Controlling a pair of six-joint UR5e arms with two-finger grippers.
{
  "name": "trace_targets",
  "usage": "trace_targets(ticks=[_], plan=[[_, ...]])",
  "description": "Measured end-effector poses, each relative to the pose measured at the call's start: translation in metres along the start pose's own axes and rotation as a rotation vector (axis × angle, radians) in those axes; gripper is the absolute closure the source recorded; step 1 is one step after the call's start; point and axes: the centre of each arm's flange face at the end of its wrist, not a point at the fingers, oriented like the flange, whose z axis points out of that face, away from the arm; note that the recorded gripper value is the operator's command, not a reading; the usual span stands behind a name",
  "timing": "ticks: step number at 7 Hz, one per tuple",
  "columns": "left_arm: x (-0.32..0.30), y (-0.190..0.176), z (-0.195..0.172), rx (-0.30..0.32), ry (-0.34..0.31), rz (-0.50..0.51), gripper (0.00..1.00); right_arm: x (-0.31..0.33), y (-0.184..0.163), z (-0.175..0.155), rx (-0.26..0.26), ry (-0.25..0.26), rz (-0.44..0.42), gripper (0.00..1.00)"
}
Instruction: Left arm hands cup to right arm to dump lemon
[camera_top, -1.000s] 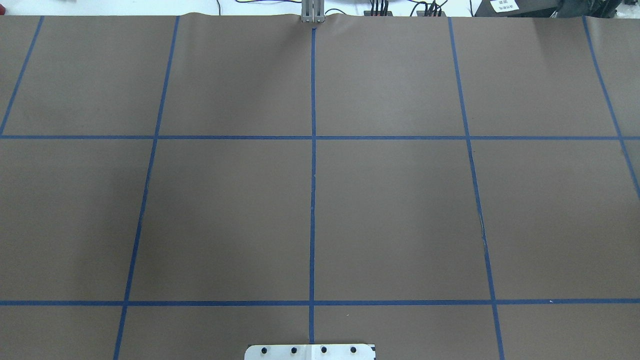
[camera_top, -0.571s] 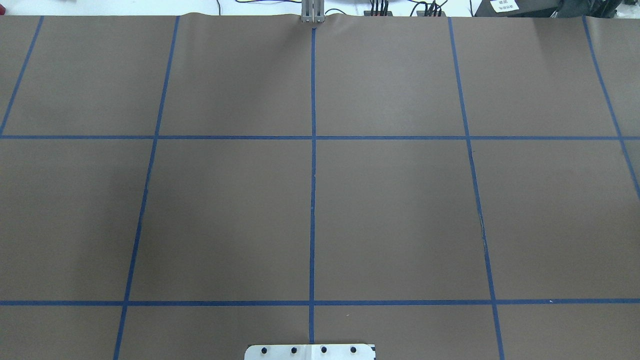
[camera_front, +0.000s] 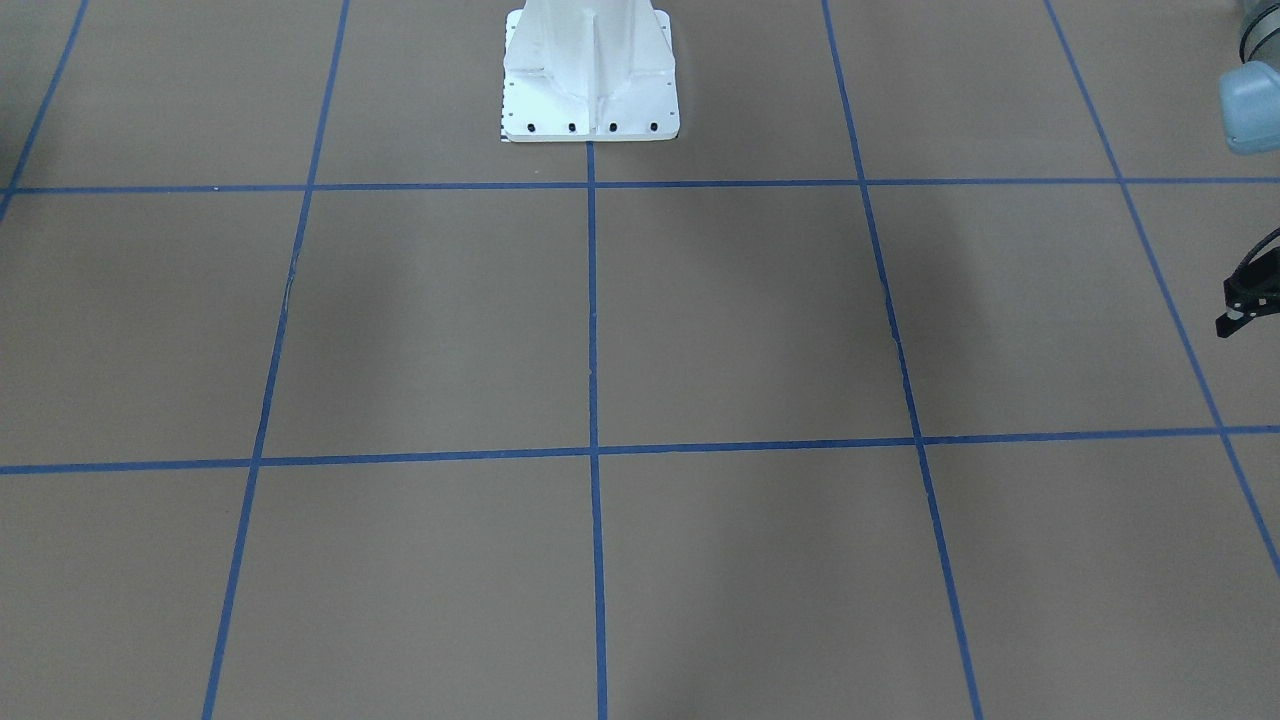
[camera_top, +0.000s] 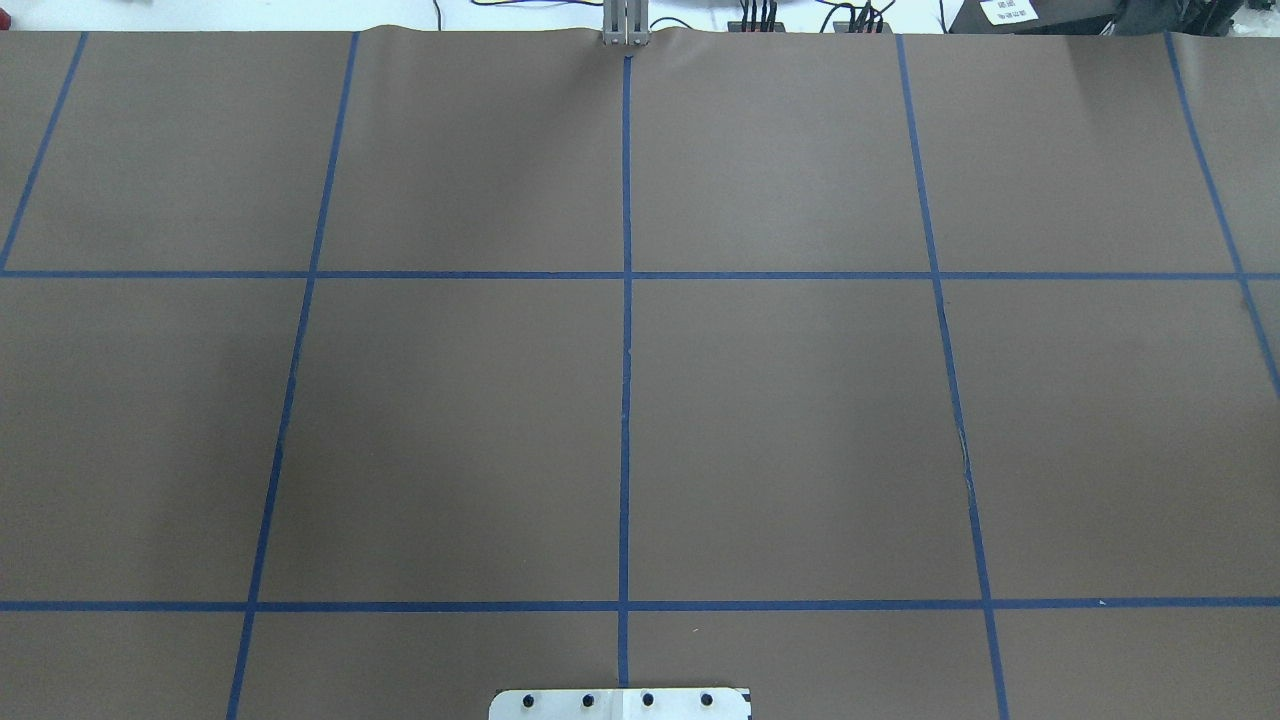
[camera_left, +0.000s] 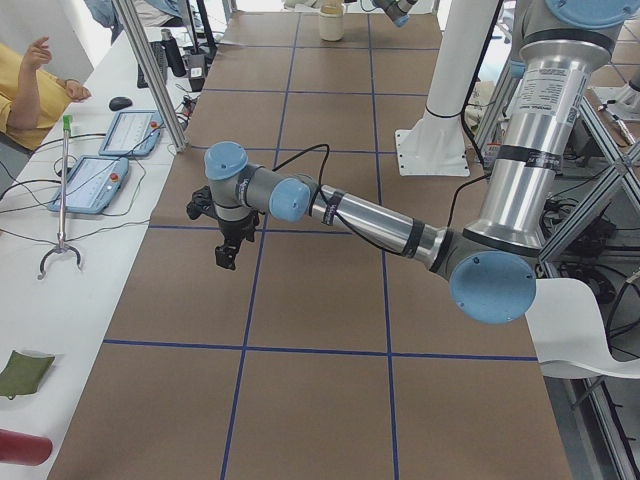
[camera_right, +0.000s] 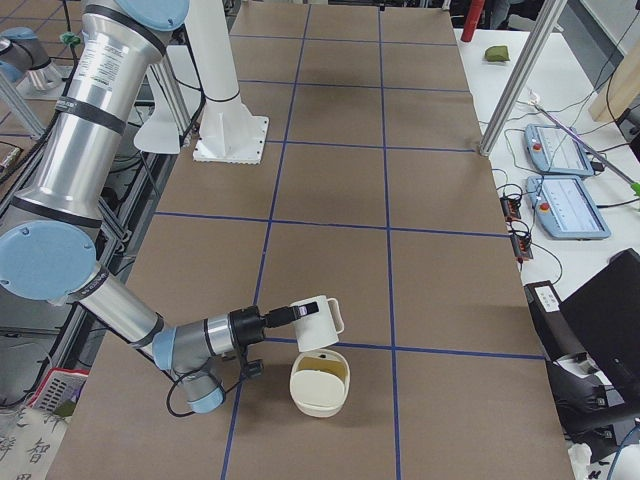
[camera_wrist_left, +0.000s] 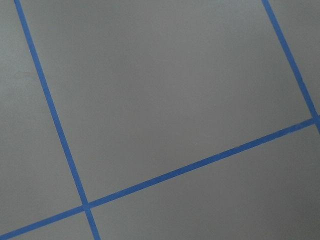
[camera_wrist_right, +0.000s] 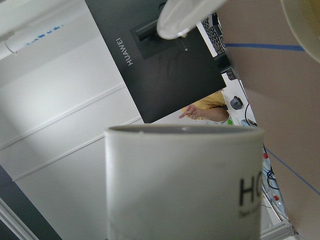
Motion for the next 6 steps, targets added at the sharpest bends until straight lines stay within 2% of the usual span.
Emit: trace_targets(ticks=[2,5,6], plan=[[0.000,0.000,0.001,-0.001,0.000,-0.001,0.00,0.007,0.007,-0.001,-0.077,0.070,-0.317,1.00],[-0.001,0.001,0.002,-0.004,0.000,-0.001,0.00,0.015,0.008,-0.002,-0.136,0.139,-0.816,1.00],[-0.002,0.002,0.002,-0.005,0.000,-0.002,0.00,0.018,0.007,-0.003,-0.157,0.164,-0.953,1.00]])
